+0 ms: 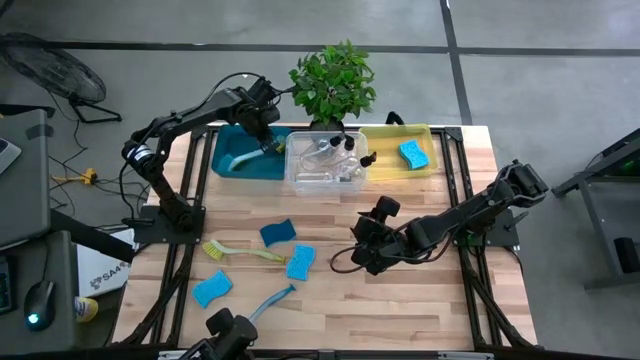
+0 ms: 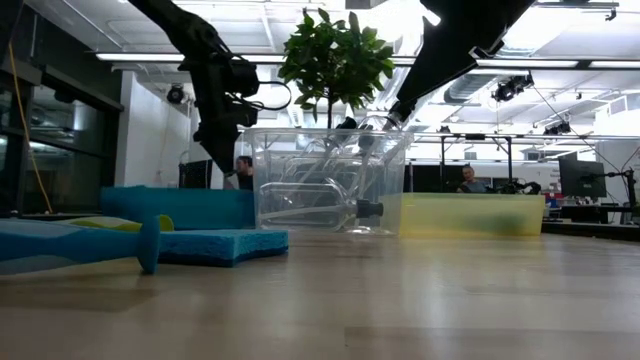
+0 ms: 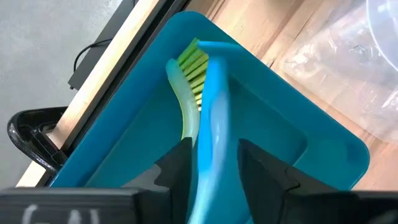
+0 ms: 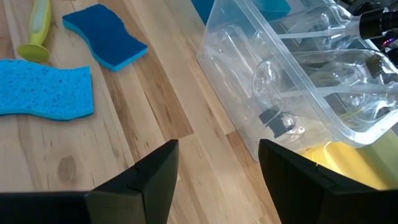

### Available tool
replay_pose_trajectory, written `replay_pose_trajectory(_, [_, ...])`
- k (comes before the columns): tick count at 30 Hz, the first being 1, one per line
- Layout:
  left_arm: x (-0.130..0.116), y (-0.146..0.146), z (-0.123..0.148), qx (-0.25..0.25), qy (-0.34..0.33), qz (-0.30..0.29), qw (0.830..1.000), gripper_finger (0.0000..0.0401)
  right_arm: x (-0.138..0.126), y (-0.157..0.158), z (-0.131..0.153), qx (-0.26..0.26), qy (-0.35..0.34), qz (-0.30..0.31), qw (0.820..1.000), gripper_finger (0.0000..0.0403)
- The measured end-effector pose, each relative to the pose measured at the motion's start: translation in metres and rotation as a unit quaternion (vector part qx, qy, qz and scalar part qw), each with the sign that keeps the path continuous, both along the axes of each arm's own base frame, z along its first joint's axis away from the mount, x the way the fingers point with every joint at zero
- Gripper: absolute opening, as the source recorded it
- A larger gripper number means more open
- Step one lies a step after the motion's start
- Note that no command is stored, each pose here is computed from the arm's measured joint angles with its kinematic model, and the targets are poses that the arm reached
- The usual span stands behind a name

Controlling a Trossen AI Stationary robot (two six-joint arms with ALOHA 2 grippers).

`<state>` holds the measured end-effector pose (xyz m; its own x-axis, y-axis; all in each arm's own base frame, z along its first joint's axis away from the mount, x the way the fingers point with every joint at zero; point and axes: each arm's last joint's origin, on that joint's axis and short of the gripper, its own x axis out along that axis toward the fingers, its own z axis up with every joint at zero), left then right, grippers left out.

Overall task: Pick & Place Kitchen Sink Supplies
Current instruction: Put the blue dish brush into the blue bin, then put the light blue sponge into the yellow bin

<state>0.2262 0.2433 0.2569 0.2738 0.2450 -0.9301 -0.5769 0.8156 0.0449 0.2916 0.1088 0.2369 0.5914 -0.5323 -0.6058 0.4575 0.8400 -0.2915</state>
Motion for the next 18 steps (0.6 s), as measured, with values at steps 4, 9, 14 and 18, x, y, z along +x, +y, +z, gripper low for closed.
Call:
replay_pose_trajectory(4, [0.0, 0.0, 0.0, -0.002, 0.001, 0.001, 1.0, 0.0157, 0.0, 0.0, 0.0, 0.001, 0.0, 0.0, 1.0, 0.0216])
replay_pose_trajectory(9, [-0.004, -0.004, 0.001, -0.014, 0.014, -0.001, 1.0, 0.0186, 0.0, 0.001, 0.0, 0.004, 0.002, 0.001, 1.0, 0.0215])
replay_pose_trajectory(14, [-0.013, -0.014, 0.016, -0.01, 0.01, -0.001, 1.0, 0.0188, -0.002, 0.004, 0.0, 0.006, 0.0, 0.005, 1.0, 0.0216])
replay_pose_trajectory(18, [-0.021, -0.023, 0.034, 0.008, -0.006, -0.001, 1.0, 0.0188, -0.004, 0.006, -0.001, 0.009, -0.001, 0.003, 1.0, 0.0216])
